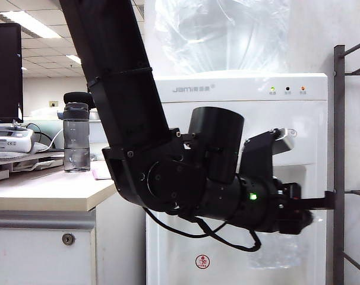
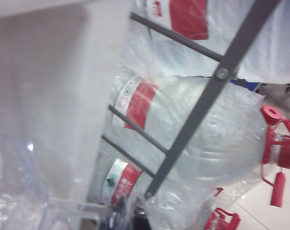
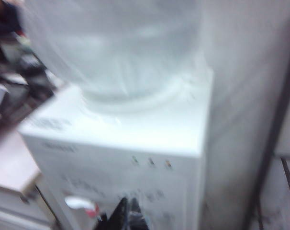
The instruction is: Pick up the plastic mug from the left desk, go to the cold water outlet of the water dispenser, press the vertical switch to get some water, then put the mug back on the desk.
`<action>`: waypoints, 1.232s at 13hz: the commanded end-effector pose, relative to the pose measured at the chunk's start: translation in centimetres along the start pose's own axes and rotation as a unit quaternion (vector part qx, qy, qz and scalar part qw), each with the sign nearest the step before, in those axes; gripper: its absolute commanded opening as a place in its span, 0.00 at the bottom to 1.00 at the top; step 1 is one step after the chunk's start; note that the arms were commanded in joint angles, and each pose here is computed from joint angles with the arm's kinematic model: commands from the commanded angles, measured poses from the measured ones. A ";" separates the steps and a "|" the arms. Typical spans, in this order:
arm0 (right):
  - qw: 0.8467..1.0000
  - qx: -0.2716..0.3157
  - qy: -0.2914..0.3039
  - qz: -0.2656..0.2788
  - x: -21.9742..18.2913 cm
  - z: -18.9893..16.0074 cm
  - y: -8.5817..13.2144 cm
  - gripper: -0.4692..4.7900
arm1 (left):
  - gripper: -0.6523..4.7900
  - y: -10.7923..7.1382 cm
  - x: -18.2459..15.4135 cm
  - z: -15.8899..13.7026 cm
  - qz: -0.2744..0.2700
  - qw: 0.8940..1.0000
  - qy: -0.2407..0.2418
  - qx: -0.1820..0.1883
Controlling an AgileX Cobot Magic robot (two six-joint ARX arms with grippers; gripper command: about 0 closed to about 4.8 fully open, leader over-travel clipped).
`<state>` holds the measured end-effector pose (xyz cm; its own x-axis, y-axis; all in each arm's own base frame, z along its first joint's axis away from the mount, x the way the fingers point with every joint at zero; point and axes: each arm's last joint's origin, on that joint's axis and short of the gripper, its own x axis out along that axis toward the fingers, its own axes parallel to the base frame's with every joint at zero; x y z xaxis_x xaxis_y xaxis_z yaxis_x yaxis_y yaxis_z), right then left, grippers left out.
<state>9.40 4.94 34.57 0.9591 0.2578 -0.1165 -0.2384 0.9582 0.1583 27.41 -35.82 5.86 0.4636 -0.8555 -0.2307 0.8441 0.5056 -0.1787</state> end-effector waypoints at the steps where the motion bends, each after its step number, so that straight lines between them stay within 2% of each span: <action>1: 0.978 0.092 0.166 0.087 6.6 -2.0 -4.7 0.08 | 0.11 -0.6 0.1 0.9 -0.028 0.999 -0.027 0.012; 2: 0.963 0.137 0.211 0.093 9.1 -3.3 -7.2 0.08 | 0.11 -0.6 0.1 0.9 -0.027 0.999 -0.028 0.016; 3: 0.955 0.143 0.227 0.124 9.8 -3.8 -7.3 0.08 | 0.11 -0.6 0.1 0.9 -0.025 0.999 -0.029 0.016; 4: 0.920 0.171 0.286 0.204 12.9 -6.6 -8.2 0.08 | 0.11 -0.6 0.1 0.9 -0.025 0.999 -0.029 0.016; 5: 0.908 0.187 0.303 0.220 14.5 -9.4 -8.9 0.08 | 0.11 -0.6 0.1 0.9 -0.025 0.999 -0.029 0.016; 8: 0.894 0.205 0.309 0.251 16.9 -11.8 -9.8 0.08 | 0.11 -0.6 0.1 0.9 -0.025 0.999 -0.029 0.016; 10: 0.889 0.215 0.319 0.250 17.5 -12.6 -10.0 0.08 | 0.11 -0.6 0.1 0.9 -0.025 0.999 -0.029 0.016; 16: 0.880 0.238 0.327 0.247 19.2 -14.6 -10.5 0.08 | 0.11 -0.6 0.1 0.9 -0.025 0.999 -0.029 0.016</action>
<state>27.82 1.45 16.12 0.4204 0.7833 -0.4580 -0.3370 0.6035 0.7227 27.12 -36.04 5.88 0.4302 -0.8734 -0.2283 0.8624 0.4724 -0.1822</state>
